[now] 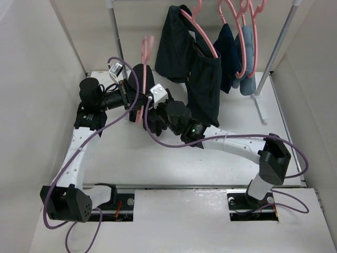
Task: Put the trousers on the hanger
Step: Place the hanger at the clothesline.
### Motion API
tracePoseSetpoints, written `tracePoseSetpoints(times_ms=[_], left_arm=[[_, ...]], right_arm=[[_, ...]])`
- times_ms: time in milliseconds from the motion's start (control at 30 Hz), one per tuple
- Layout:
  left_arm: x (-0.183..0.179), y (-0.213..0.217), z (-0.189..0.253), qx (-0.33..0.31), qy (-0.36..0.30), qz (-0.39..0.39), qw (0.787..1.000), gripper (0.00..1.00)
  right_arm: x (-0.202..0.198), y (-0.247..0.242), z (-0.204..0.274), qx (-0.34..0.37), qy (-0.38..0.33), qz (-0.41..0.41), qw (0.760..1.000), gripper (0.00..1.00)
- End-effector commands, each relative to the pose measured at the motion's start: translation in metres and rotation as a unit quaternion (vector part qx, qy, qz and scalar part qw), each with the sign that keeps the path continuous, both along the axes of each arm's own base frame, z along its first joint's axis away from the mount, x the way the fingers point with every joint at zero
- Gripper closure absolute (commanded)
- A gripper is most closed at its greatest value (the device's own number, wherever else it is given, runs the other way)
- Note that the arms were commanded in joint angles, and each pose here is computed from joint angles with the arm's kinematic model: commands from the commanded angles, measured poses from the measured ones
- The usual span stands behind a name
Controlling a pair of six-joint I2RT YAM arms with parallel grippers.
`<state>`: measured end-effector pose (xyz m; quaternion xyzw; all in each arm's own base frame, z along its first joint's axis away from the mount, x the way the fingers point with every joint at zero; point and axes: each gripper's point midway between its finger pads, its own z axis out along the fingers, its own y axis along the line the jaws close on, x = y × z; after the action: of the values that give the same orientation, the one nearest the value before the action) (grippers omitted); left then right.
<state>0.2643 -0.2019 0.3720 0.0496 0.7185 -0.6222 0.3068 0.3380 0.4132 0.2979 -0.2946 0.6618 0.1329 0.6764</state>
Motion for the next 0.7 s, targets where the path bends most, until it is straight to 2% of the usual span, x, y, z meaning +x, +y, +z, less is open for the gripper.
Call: tracePoseSetpoints(times_ms=[0, 67, 100, 133, 233, 267, 333, 467, 667], left_arm=[[-0.047, -0.008, 0.041, -0.036, -0.082, -0.087, 0.992, 1.00], [-0.036, -0.004, 0.048, -0.055, -0.075, -0.078, 0.993, 1.00], [-0.034, -0.001, 0.058, -0.064, -0.102, -0.076, 0.990, 1.00], [-0.030, -0.002, 0.059, -0.076, -0.077, -0.079, 0.991, 1.00], [-0.024, -0.002, 0.084, -0.091, -0.116, -0.076, 0.986, 1.00], [-0.016, 0.000, 0.086, -0.095, -0.108, -0.073, 0.987, 1.00], [-0.016, 0.000, 0.108, -0.109, -0.143, -0.073, 0.981, 1.00], [-0.001, 0.002, 0.139, -0.130, -0.172, -0.074, 0.974, 1.00], [0.039, -0.001, 0.171, -0.125, -0.221, -0.063, 0.965, 1.00]], right_arm=[[0.001, -0.009, 0.070, 0.088, -0.053, 0.001, 0.995, 0.25], [-0.007, -0.025, 0.080, 0.094, -0.052, -0.005, 0.994, 0.20], [-0.008, -0.035, 0.081, 0.096, -0.052, -0.019, 0.994, 0.18], [-0.015, -0.049, 0.085, 0.102, -0.050, -0.025, 0.993, 0.17], [-0.024, -0.067, 0.085, 0.091, -0.043, -0.031, 0.994, 0.13], [-0.029, -0.076, 0.089, 0.085, -0.040, -0.031, 0.995, 0.13], [-0.034, -0.087, 0.092, 0.080, -0.037, -0.036, 0.995, 0.13], [-0.045, -0.115, 0.091, 0.082, -0.038, -0.054, 0.994, 0.12], [-0.054, -0.146, 0.096, 0.089, -0.040, -0.085, 0.992, 0.12]])
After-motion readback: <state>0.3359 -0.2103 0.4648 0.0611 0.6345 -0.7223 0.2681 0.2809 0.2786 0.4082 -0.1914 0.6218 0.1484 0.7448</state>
